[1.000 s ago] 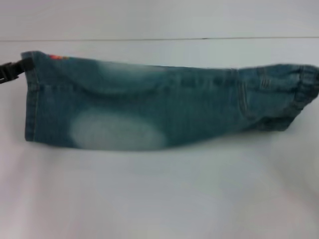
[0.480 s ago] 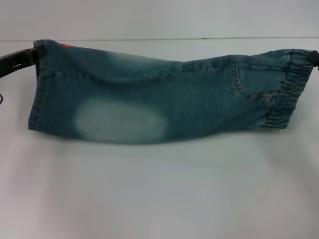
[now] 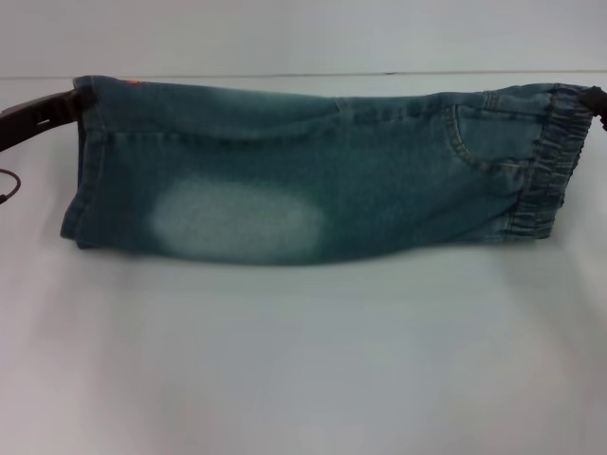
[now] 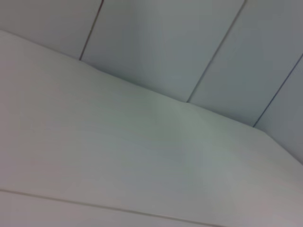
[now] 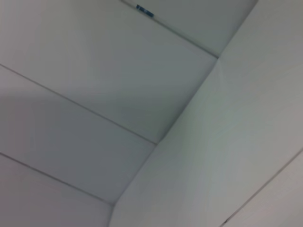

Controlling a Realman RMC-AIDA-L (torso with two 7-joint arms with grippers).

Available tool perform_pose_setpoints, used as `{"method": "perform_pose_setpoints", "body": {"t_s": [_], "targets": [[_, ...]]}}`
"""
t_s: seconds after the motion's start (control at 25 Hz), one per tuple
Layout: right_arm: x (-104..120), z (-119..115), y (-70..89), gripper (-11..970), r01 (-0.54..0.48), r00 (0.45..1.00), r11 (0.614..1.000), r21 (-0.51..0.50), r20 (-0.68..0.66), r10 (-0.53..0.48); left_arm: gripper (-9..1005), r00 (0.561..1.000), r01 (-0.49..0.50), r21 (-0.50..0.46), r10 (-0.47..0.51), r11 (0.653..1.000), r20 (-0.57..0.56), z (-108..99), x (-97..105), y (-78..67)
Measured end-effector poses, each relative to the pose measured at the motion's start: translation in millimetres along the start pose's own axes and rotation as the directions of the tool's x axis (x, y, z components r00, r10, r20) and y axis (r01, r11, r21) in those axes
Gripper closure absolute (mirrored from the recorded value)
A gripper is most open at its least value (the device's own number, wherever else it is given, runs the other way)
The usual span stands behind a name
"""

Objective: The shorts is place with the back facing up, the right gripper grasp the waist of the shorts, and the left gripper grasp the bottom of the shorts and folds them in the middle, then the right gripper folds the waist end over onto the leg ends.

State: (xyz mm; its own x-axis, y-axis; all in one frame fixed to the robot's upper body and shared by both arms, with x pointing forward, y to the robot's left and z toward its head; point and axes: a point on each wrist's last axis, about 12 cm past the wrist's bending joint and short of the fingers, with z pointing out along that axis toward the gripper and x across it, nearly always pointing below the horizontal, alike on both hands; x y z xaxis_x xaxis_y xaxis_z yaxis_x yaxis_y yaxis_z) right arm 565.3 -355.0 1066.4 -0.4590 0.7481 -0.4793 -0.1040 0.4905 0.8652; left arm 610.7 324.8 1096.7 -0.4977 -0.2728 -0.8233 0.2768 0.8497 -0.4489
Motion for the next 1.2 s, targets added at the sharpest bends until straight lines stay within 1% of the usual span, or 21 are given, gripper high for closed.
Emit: {"method": "perform_pose_setpoints", "body": {"t_s": [0.2,0.36,0.52,0.6,0.76,0.92,1.0,1.2], "targets": [[-1.1,9.5,-2.8,811,0.023,0.999,0.998,0.052,0.024,-0.024,989,0.999,-0.028,-0.038,0.029,0.999,0.013,7.3,3.5,-2.4],[1.3,18.3,-2.4,806,0.056,0.998,0.995,0.080,0.025,-0.058,903,0.999,-0.028,-0.077,0.030,0.997,0.022,11.8,7.5,-3.2],[2.7,21.0,-1.0,652,0.081,0.996,0.994,0.078,0.017,-0.083,818,0.999,-0.039,-0.086,0.041,0.996,0.021,13.8,8.9,-4.2],[2.8,18.8,-1.4,575,0.096,0.995,0.993,0.074,0.015,-0.097,779,0.999,-0.040,-0.088,0.042,0.995,0.021,13.8,8.8,-4.0],[5.3,6.4,-5.4,483,0.156,0.988,0.986,0.060,-0.008,-0.156,701,0.999,-0.047,-0.084,0.049,0.995,0.025,11.6,6.9,-3.5],[10.5,-9.1,-14.1,392,0.216,0.975,0.973,0.083,-0.068,-0.211,622,0.998,-0.069,-0.015,0.069,0.997,0.011,8.2,8.7,-10.3],[14.8,-16.4,-18.4,346,0.238,0.968,0.967,0.096,-0.102,-0.228,550,0.997,-0.081,0.024,0.082,0.996,-0.013,7.8,14.4,-15.1],[23.9,-34.9,-28.5,154,0.259,0.958,0.958,0.124,-0.157,-0.239,361,0.995,-0.075,0.093,0.081,0.993,-0.064,6.5,32.3,-24.4]]}}
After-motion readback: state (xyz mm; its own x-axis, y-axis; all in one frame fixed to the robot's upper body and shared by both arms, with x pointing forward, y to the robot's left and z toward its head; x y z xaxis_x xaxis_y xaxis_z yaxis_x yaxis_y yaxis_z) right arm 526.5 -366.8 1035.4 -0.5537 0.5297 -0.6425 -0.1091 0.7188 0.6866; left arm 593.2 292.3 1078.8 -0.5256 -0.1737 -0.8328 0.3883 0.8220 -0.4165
